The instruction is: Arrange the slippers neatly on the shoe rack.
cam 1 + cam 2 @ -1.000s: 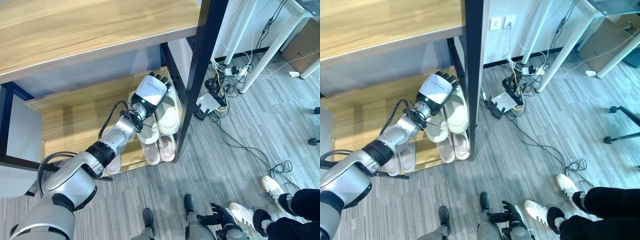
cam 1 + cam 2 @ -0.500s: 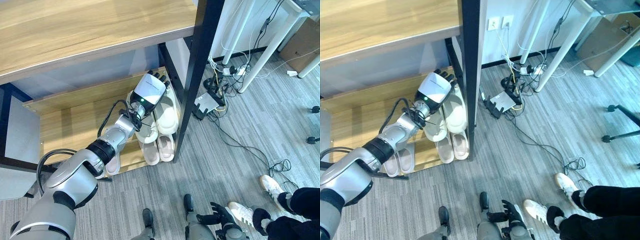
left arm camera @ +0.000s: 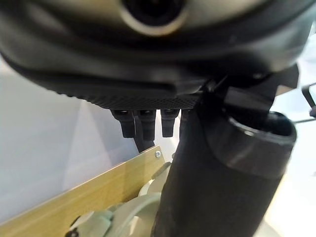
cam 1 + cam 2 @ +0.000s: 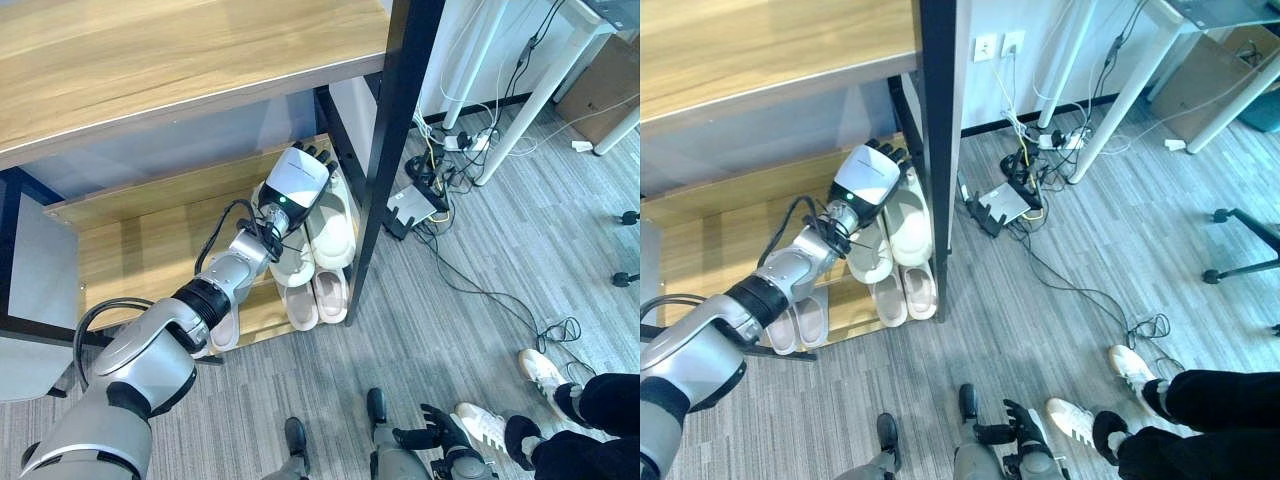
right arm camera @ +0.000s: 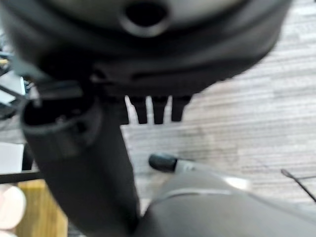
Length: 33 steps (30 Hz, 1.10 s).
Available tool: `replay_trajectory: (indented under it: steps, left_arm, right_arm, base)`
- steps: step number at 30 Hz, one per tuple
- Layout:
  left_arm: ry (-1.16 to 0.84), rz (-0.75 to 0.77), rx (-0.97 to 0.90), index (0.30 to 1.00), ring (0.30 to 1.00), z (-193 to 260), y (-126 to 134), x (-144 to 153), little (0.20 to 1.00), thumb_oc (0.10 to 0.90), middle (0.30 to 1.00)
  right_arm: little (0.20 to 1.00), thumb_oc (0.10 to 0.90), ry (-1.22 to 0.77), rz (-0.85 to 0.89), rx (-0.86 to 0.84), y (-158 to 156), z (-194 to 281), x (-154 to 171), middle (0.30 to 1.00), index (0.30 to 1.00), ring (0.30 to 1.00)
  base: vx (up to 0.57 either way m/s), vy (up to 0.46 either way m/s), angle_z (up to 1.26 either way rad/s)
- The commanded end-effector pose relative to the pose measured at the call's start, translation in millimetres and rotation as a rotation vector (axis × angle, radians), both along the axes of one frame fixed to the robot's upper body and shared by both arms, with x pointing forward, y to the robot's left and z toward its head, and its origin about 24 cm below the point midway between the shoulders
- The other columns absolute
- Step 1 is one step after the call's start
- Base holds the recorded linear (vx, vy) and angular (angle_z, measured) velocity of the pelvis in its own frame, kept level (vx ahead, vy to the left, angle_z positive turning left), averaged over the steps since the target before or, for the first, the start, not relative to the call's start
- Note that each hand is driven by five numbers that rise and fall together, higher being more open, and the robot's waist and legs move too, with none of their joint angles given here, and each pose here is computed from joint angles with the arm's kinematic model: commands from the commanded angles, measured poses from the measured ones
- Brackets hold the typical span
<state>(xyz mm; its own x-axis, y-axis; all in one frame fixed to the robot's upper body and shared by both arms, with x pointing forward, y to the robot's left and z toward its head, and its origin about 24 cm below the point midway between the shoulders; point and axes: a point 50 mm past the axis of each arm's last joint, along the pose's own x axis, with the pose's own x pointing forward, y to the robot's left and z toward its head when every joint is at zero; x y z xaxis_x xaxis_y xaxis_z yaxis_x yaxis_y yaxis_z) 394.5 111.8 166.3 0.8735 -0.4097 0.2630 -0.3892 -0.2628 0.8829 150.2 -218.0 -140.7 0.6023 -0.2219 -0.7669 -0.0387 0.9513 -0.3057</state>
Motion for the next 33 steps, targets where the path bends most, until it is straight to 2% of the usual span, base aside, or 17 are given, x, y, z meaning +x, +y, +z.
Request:
replay_trajectory:
  steps: [1, 10, 23, 33]
  left_arm:
    - [-0.263, -0.003, -0.150, 0.900, 0.900, 95, -13, 10, 0.900, 0.800, 0.900]
    - [-0.281, -0.057, -0.340, 0.900, 0.900, 82, -10, 1, 0.900, 0.800, 0.900]
    - [-0.235, -0.070, -0.446, 0.900, 0.900, 42, -3, -11, 0.900, 0.800, 0.900]
    - [-0.210, -0.056, -0.439, 0.900, 0.900, 18, -1, -17, 0.900, 0.800, 0.900]
  right_arm:
    - [0.900, 0.800, 0.012, -0.040, -0.028, -14, 0, -9, 0.900, 0.900, 0.900]
    - [0.900, 0.800, 0.015, -0.038, -0.025, -11, -1, -10, 0.900, 0.900, 0.900]
    - [0.900, 0.800, 0.014, -0.037, -0.028, -7, -2, -10, 0.900, 0.900, 0.900]
    - [0.900, 0.800, 0.002, -0.044, -0.056, -10, -1, -9, 0.900, 0.900, 0.900]
  base:
    - [0.00, 0.000, 0.00]
    - [0.00, 0.000, 0.00]
    - [0.00, 0.000, 0.00]
    - [0.00, 0.000, 0.00]
